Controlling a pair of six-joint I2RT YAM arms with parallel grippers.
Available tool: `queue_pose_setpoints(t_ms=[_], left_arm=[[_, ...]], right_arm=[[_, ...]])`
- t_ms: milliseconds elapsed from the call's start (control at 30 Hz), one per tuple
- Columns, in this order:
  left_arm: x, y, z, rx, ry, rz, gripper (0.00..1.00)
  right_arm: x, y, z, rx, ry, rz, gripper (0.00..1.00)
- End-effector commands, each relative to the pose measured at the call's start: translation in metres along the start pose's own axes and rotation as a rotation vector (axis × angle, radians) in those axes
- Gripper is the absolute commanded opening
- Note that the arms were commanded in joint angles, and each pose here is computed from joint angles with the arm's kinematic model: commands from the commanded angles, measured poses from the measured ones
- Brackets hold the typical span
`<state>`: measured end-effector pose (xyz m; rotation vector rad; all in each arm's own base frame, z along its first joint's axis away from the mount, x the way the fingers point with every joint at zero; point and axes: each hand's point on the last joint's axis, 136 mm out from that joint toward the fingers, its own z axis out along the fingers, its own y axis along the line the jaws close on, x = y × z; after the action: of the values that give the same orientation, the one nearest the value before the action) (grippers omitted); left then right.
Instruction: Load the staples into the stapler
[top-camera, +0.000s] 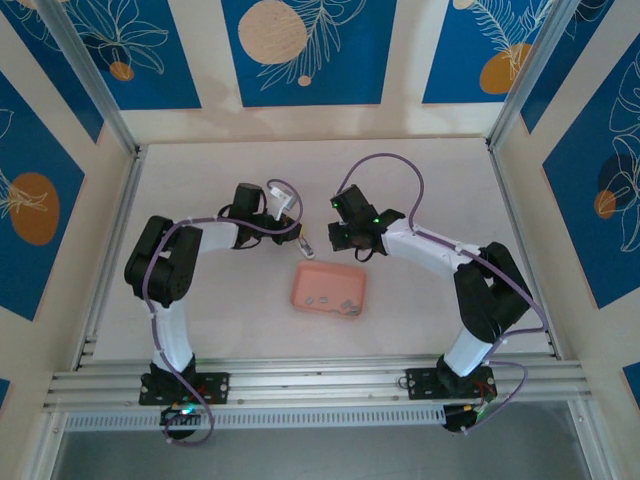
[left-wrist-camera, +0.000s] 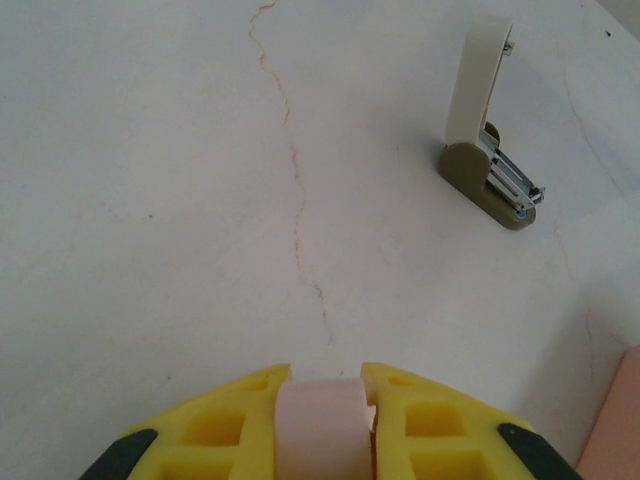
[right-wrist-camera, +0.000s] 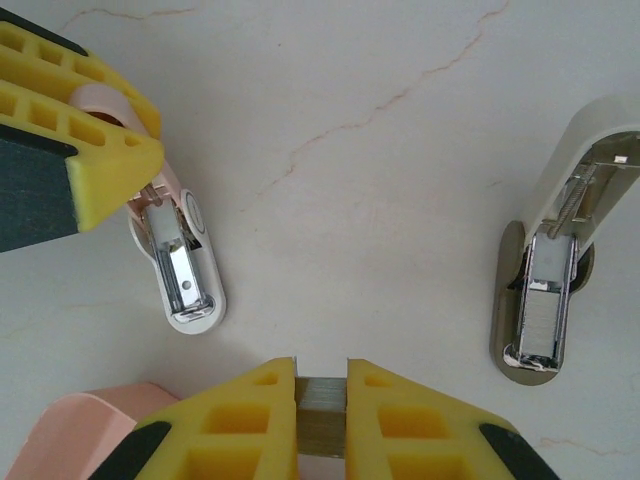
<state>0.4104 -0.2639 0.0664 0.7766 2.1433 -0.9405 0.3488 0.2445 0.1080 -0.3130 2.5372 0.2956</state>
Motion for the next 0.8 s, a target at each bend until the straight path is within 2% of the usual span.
queue_pose_setpoints(t_ms=[0, 433, 633, 767], left_arm=[[-0.031, -0.005, -0.011, -0.008, -0.078, 0.101, 0.17], [-0.058, 0.013, -0.006, -0.108, -0.139, 0.175, 0.18], [-0.044, 0.014, -0.001, -0.100, -0.095, 0.178, 0.26], [-0.041, 0.017, -0.004, -0.131, -0.081, 0.184, 0.35]], right_arm=[[-0.006, -0.003, -0.010, 0.004, -0.029, -0.006, 0.16], [-0.005, -0.005, -0.011, 0.007, -0.029, 0.000, 0.16], [-0.005, -0.004, -0.011, 0.002, -0.029, 0.000, 0.16], [-0.007, -0.001, -0.011, -0.009, -0.030, -0.005, 0.16]])
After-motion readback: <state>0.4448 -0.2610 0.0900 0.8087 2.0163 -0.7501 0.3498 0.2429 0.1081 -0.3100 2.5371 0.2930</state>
